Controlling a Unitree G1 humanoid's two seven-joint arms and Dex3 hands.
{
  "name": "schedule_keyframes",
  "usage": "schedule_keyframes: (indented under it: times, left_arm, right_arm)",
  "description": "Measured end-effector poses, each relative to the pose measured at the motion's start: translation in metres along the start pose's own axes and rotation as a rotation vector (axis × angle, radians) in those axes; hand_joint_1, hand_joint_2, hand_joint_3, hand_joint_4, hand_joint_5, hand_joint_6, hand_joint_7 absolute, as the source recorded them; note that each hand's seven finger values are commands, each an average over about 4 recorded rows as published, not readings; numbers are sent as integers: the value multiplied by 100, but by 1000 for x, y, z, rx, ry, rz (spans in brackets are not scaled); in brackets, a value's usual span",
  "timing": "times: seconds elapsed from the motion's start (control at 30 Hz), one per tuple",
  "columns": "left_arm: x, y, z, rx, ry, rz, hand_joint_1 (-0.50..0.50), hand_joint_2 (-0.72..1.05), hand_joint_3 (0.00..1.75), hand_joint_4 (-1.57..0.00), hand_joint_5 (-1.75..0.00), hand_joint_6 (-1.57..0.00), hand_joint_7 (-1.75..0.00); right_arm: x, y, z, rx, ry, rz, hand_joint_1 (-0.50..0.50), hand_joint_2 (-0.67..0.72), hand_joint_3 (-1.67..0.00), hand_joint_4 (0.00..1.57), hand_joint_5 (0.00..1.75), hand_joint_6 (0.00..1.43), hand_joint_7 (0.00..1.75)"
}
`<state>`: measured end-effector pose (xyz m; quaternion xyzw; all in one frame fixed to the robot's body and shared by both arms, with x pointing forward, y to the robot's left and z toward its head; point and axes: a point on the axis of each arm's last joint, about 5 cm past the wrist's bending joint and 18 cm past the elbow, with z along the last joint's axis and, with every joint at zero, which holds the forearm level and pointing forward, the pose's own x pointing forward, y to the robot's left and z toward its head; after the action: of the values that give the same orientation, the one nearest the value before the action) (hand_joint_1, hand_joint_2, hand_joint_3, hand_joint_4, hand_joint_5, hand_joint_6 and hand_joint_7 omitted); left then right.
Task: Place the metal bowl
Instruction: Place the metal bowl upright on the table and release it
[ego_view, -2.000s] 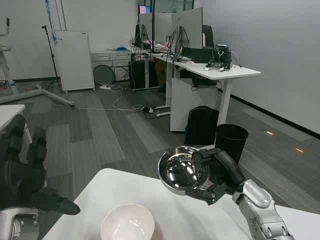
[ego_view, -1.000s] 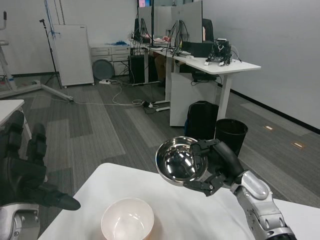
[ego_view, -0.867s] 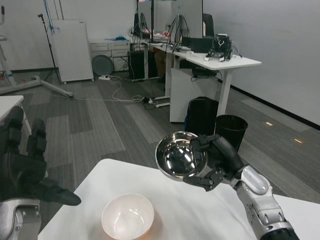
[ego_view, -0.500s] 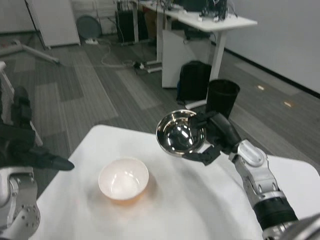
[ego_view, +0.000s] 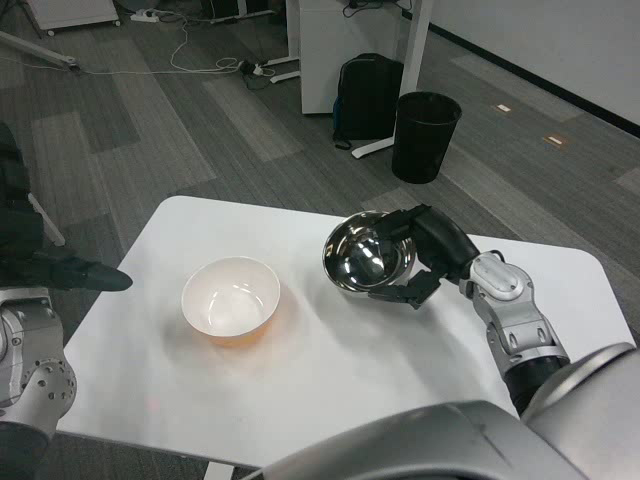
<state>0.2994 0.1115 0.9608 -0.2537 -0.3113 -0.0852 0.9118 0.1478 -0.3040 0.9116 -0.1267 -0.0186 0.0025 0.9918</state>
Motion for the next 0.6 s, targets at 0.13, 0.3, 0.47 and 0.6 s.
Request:
schedule_keyframes:
  times: [0.13, 0.3, 0.47, 0.6]
  left_arm:
    - [0, 1, -1, 2, 3, 2, -50, -64, 0, -22, -10, -10, -35]
    - [-1, 2, -1, 7, 10, 7, -50, -64, 2, -22, -8, -10, -35]
    - [-2, 3, -2, 13, 17, 13, -50, -64, 2, -22, -10, -10, -35]
    - [-2, 3, -3, 14, 19, 14, -50, -64, 0, -22, -5, -10, -35]
  right_arm:
    - [0, 0, 2, -30, 14, 16, -16, -41, -159, 105, 145, 81, 140]
    - [0, -1, 3, -31, 23, 23, -21, -34, -155, 76, 160, 42, 154]
    - [-1, -1, -1, 17, 22, 25, -25, -24, -129, 63, 90, 41, 161]
    - [-1, -1, -4, 30, 39, 42, -28, -19, -109, 57, 61, 36, 161]
